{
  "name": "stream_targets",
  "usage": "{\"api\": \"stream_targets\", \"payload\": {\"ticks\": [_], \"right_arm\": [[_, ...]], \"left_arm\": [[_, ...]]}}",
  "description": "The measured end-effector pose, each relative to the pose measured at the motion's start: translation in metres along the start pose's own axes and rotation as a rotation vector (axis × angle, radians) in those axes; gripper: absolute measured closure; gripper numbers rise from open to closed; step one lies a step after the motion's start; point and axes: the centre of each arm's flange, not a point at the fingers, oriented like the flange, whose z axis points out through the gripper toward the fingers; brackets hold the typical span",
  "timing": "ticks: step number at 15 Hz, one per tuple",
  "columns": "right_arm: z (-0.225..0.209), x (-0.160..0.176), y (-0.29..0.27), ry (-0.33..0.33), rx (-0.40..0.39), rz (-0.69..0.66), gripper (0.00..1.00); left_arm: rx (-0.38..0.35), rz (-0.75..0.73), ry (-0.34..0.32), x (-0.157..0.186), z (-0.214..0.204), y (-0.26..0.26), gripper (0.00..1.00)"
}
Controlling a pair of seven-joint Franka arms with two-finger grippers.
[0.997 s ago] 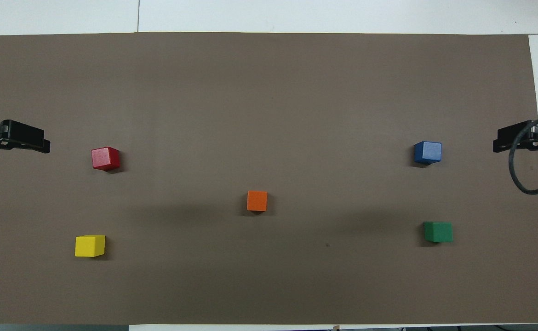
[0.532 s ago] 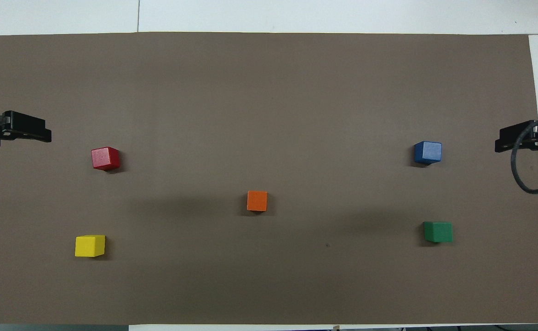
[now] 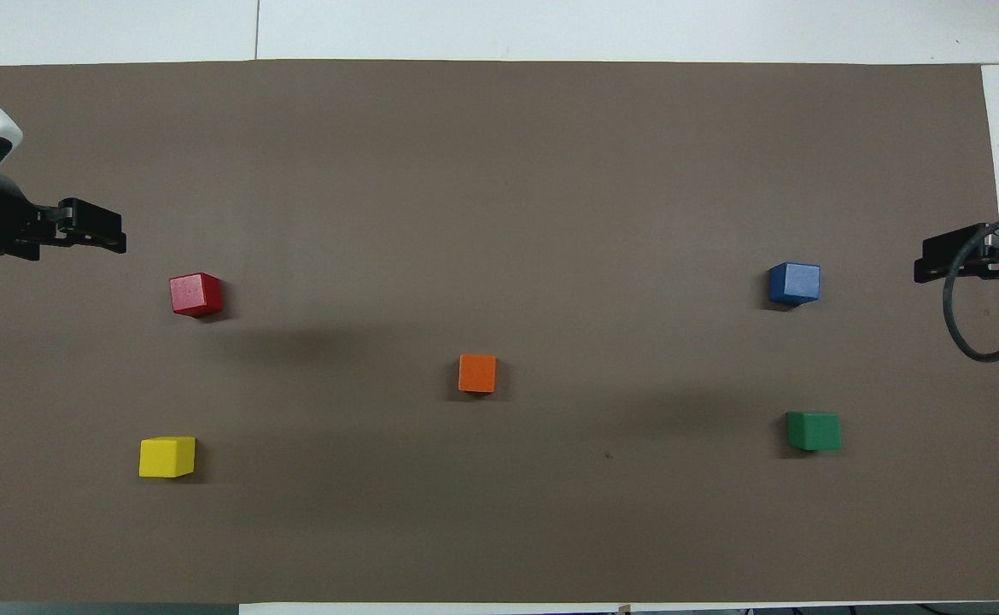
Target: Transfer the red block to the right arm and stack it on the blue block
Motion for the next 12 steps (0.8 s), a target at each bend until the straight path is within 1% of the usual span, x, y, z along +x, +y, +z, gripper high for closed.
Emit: {"api": "stream_targets", "payload": {"ticks": [2,5,9,11,12], "right_arm": [[0.0,0.0,-0.001,0.0,0.0,-0.001,0.0],[0.0,0.0,-0.001,0.0,0.0,-0.044,0.0],[0.0,0.0,-0.001,0.0,0.0,-0.125,0.0],[0.0,0.0,-0.002,0.0,0.005,-0.149,0.0],[0.0,-0.001,-0.005,-0.002,0.034,-0.176,0.0]], "left_arm": [[-0.001,-0.006,0.012,0.009,0.037,-0.004,0.0],[-0.001,-0.029,0.017,0.01,0.086,-0.018,0.0],[-0.002,-0.034,0.024,0.002,0.129,-0.02,0.0],[-0.003,-0.05,0.033,-0.001,0.142,-0.017,0.0],[-0.004,-0.064,0.035,-0.002,0.146,-0.015,0.0]]}}
